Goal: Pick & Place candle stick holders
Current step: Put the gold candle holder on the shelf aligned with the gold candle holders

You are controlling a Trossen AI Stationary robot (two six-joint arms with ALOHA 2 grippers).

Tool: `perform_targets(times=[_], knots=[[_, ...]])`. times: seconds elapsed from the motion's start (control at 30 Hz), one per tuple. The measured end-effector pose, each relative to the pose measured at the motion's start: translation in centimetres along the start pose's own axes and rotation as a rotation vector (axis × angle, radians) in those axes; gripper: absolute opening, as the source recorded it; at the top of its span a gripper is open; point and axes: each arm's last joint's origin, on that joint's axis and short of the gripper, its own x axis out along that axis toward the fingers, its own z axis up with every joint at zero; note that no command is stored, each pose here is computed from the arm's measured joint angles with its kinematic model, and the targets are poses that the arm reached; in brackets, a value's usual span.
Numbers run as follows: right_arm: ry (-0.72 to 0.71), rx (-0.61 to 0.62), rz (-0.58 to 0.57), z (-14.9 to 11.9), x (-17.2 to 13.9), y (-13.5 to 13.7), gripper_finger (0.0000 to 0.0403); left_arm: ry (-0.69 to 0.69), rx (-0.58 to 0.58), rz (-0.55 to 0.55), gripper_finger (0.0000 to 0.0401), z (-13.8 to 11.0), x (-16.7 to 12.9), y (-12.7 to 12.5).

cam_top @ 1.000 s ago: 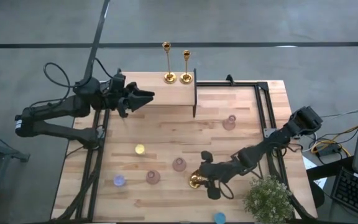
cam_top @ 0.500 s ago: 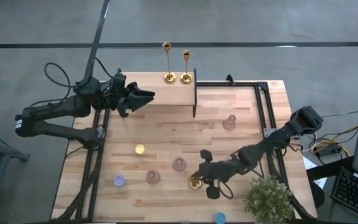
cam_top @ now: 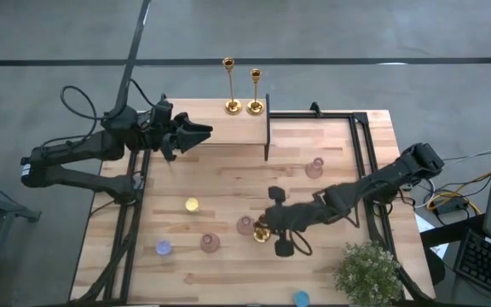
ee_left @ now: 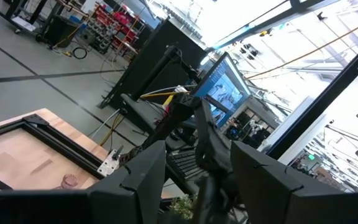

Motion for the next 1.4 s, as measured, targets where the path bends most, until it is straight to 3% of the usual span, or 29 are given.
perform_targets(times=[0.3, 0.63, 0.87, 1.03, 1.4], knots=[[-0.009, -0.083, -0.101, 4.6, -1.7, -4.0, 0.0012, 0.000, 0.010, 0.000, 0.0186, 0.0, 0.0, 0.0], [-0.170, 0.041, -0.093, 10.3, -4.8, -9.1, 0.0013, 0.019, 0.144, 0.014, 0.0186, -0.4, 0.7, 0.4], [-0.234, 0.133, -0.156, 13.2, -8.1, -11.9, 0.0013, 0.124, 0.276, 0.067, 0.0186, -1.6, 1.6, 1.5], [-0.176, 0.170, -0.181, 14.0, -8.5, -12.8, 0.0013, 0.180, 0.267, 0.082, 0.0186, -2.6, 3.0, 2.4], [-0.120, 0.170, -0.197, 15.1, -6.7, -13.4, 0.0013, 0.302, 0.317, 0.005, 0.0186, -4.7, 7.1, 3.0]])
